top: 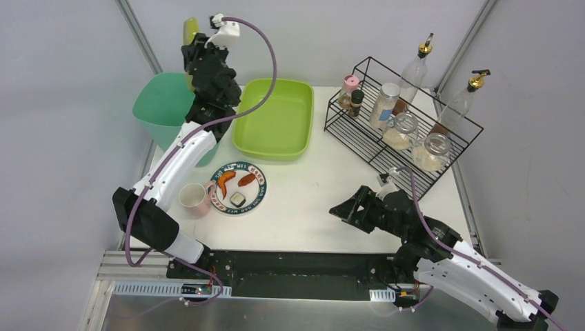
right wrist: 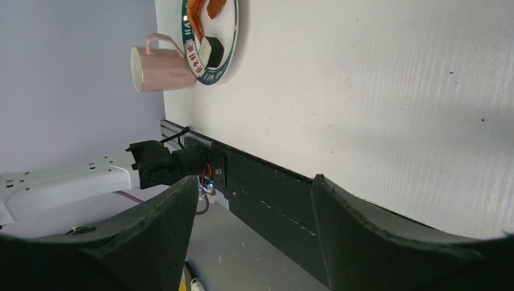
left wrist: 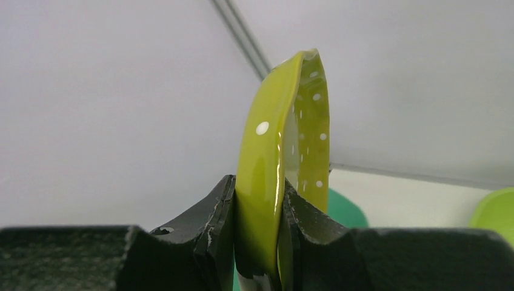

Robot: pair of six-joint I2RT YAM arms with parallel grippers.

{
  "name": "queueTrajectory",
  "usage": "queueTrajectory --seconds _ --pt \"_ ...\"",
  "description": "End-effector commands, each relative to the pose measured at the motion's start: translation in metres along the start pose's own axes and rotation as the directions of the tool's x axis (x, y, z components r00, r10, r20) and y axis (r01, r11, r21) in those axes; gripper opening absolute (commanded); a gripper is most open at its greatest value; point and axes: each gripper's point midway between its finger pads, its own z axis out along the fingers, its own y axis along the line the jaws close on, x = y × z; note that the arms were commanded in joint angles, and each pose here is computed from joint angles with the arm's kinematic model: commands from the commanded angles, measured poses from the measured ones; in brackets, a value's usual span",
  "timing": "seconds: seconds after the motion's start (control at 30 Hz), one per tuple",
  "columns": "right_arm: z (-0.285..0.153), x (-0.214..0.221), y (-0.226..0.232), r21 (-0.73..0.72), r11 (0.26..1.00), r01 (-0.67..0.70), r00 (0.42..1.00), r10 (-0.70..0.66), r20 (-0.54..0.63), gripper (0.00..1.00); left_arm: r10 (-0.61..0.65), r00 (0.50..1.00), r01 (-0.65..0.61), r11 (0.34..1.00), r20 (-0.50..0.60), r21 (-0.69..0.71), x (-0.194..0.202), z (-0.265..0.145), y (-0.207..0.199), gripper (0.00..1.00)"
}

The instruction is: Clear the kitchen counter

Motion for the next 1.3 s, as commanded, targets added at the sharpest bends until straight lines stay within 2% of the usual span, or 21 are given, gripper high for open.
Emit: queueTrajectory --seconds 0.0,0.13,0.3,0.5,0.6,0.7,0.83,0.97,1.2,1.27 --pt "0.006 0.002 0.002 -0.012 1.000 0.013 1.000 -0.013 -0.010 0.72 -0.242 0.952 0.257 0.964 0.189 -0.061 -0.096 -0.033 0.069 0.00" --pt "0.009 0.002 0.001 -0.003 1.000 0.014 1.000 -0.014 -0.013 0.72 -0.347 0.924 0.335 0.937 0.164 0.096 -0.123 -0.052 0.054 0.00" --pt "0.007 0.003 0.000 -0.002 1.000 0.018 1.000 -0.018 -0.014 0.72 -0.518 0.854 0.482 0.821 0.044 0.306 -0.135 -0.068 0.025 0.00" --pt "0.005 0.003 -0.005 0.010 1.000 0.022 1.000 -0.022 -0.009 0.72 -0.582 0.808 0.556 0.699 -0.093 0.450 -0.129 -0.083 -0.032 0.00" --pt "0.003 0.003 -0.009 0.020 1.000 0.022 1.000 -0.022 -0.003 0.72 -0.606 0.773 0.601 0.603 -0.190 0.525 -0.126 -0.094 -0.065 0.00" --pt "0.001 0.001 -0.010 0.019 1.000 0.025 1.000 -0.025 0.009 0.73 -0.621 0.718 0.665 0.480 -0.315 0.572 -0.119 -0.100 -0.096 0.00" --pt "-0.001 0.002 -0.012 0.021 0.999 0.026 1.000 -0.026 0.008 0.73 -0.613 0.646 0.741 0.360 -0.455 0.567 -0.101 -0.097 -0.128 0.00" --pt "-0.002 0.003 -0.015 0.024 0.999 0.025 1.000 -0.025 0.004 0.73 -0.578 0.528 0.839 0.238 -0.622 0.490 -0.067 -0.076 -0.160 0.00" --pt "-0.003 0.006 -0.020 0.028 0.999 0.017 1.000 -0.017 0.000 0.73 -0.491 0.367 0.930 0.162 -0.790 0.331 0.003 -0.043 -0.218 0.00" --pt "-0.003 0.006 -0.021 0.027 1.000 0.015 1.000 -0.015 0.001 0.73 -0.474 0.328 0.945 0.163 -0.817 0.285 0.022 -0.037 -0.235 0.00"
